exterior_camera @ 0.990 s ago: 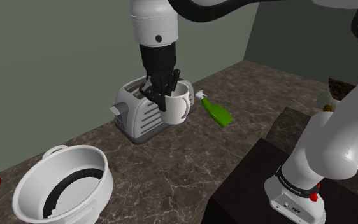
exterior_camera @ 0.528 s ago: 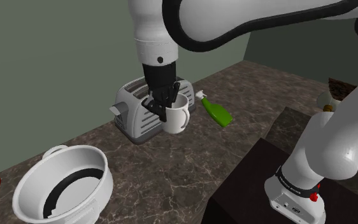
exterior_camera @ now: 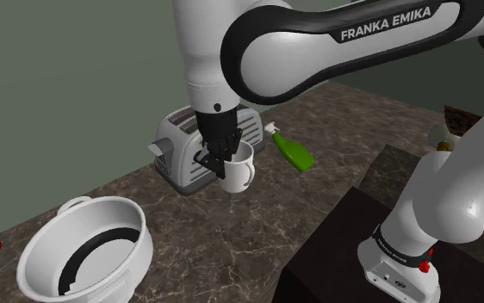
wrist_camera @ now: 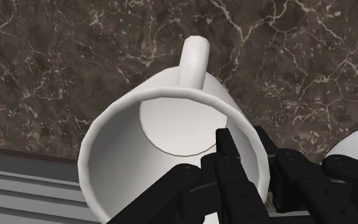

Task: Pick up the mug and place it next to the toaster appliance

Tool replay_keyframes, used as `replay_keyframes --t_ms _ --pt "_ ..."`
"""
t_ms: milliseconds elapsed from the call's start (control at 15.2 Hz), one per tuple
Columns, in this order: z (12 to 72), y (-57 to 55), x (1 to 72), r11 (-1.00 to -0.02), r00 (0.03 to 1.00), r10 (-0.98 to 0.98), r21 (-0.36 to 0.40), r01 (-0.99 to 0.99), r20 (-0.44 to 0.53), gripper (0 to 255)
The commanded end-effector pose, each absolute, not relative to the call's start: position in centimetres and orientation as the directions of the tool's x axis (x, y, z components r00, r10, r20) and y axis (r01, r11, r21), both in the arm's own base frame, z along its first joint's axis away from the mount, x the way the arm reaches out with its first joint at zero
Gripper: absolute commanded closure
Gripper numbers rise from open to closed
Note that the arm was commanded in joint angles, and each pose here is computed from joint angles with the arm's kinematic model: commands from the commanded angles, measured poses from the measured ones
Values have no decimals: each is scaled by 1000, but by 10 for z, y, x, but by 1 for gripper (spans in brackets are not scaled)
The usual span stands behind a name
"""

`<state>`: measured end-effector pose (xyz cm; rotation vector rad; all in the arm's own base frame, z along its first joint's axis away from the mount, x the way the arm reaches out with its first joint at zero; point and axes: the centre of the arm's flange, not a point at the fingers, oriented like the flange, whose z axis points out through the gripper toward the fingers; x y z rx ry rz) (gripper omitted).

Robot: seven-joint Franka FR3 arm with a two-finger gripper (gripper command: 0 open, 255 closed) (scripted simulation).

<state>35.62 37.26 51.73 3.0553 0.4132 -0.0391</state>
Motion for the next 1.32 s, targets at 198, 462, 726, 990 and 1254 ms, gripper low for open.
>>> replay_keyframes --t_ms 198,462,726,990,1254 --pt "491 373 356 -962 964 265 54 266 -32 255" --pt "470 373 356 -962 964 265 54 266 -32 255" --pt "449 373 356 -962 964 265 54 266 -32 255" --pt "428 373 356 -962 964 265 54 266 -32 255" --pt "407 373 356 -962 964 265 54 266 -32 255"
